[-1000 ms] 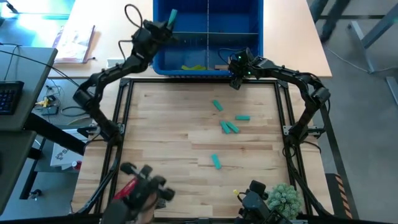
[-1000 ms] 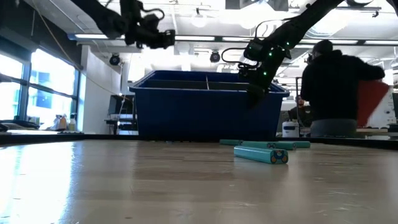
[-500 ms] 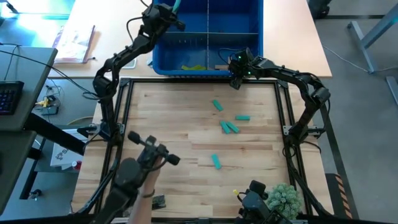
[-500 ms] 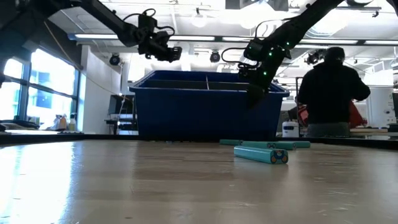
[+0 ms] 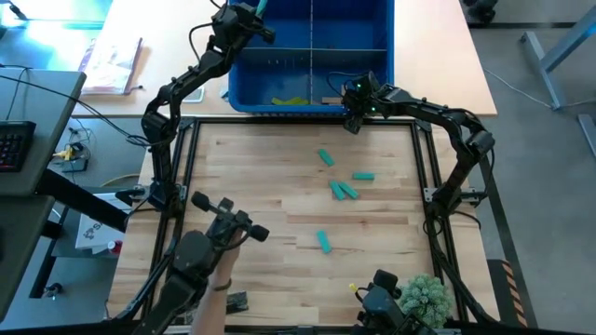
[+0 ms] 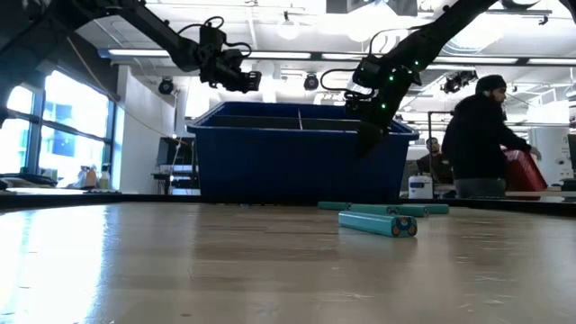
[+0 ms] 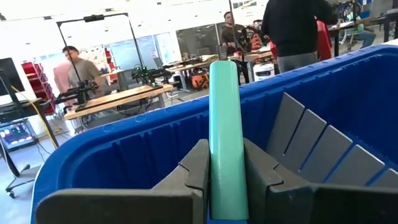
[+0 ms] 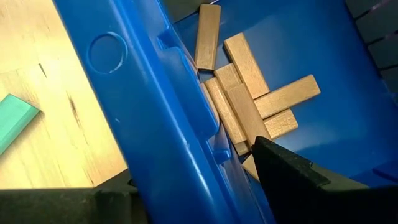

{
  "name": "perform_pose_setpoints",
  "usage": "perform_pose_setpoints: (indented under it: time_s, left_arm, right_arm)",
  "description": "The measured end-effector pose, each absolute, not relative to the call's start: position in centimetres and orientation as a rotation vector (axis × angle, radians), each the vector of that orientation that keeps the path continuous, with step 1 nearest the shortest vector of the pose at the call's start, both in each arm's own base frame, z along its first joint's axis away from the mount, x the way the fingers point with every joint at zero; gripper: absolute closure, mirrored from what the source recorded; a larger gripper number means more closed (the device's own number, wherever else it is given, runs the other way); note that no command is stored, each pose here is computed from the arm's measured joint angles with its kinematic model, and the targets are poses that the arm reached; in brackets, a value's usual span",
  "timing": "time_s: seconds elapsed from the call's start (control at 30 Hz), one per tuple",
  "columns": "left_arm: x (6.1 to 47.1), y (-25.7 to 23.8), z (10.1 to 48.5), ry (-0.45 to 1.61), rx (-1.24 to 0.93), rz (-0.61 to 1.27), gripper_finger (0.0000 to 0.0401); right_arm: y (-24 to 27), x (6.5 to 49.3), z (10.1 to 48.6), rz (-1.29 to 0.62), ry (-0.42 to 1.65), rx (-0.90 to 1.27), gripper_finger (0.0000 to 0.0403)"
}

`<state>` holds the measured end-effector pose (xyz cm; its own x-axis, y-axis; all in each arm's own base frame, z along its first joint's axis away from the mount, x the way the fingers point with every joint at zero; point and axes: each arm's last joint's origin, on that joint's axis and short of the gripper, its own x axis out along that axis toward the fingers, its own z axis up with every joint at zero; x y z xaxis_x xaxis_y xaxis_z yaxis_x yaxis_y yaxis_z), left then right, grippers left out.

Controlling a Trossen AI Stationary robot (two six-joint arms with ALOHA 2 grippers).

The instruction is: Sort blocks

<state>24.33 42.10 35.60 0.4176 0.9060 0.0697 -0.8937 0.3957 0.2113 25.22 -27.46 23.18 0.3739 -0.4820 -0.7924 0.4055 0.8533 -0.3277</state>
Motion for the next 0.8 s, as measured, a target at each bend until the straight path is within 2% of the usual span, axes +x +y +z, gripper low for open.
perform_pose_setpoints:
  time_s: [0.8]
  left_arm:
    - [24.36,42.1,35.41,0.078,0.22,1.138,0.0375]
  right_arm:
    - [-27.46,25.22,23.18,-0.569,1.043,-0.082,0.0208]
